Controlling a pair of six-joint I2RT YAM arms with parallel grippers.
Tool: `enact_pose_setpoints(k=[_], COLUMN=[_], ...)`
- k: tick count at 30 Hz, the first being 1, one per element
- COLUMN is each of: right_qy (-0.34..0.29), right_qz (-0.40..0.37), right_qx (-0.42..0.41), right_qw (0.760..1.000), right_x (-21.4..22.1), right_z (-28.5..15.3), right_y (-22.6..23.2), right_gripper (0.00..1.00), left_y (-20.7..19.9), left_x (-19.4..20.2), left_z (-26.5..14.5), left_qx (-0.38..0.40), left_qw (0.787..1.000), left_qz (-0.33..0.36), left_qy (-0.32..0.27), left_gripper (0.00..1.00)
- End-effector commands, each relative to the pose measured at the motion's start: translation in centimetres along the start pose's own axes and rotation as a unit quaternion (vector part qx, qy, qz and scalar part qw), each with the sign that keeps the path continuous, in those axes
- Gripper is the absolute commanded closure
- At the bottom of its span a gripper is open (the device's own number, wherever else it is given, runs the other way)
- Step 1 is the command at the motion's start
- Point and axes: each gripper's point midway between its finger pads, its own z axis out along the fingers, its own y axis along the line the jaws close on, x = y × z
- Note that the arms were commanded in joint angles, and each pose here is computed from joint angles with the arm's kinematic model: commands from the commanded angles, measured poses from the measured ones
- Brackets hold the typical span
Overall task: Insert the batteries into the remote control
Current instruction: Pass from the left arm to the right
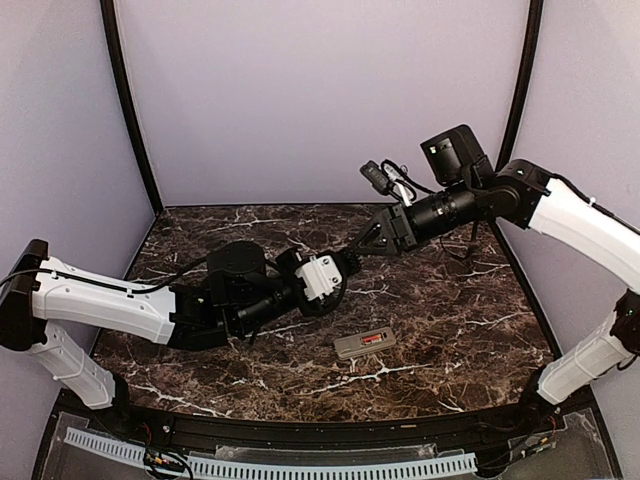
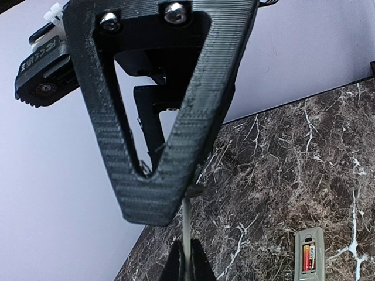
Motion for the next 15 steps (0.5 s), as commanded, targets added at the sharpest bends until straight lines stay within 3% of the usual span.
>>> enact_pose_setpoints(k=[1, 8, 13, 15], right_qy=[0.002, 0.021, 0.032, 0.034], right_qz=[0.009, 0.022, 0.03, 0.033], right_qx=[-0.005, -0.02, -0.026, -0.024], right_qw=[1.0, 0.999, 0.999, 0.999], right_x=[0.1, 0.6, 1.0, 1.3], right_z=[0.8, 1.9, 2.5, 2.6], right_y=[0.0, -0.1, -0.3, -0.4], right_gripper=[0.44, 0.59, 0.62, 0.68], left_y=[0.3, 0.0, 0.0, -0.1], left_x=[-0.3, 0.1, 0.5, 0.7], left_z=[-0.2, -0.2, -0.3, -0.3], left_qx=[-0.007, -0.006, -0.01, -0.009], left_qw=[1.0, 1.0, 1.0, 1.0], left_qz=[0.001, -0.001, -0.001, -0.002], left_qy=[-0.003, 0.002, 0.007, 0.009], left_gripper=[1.0, 1.0, 1.0, 1.0])
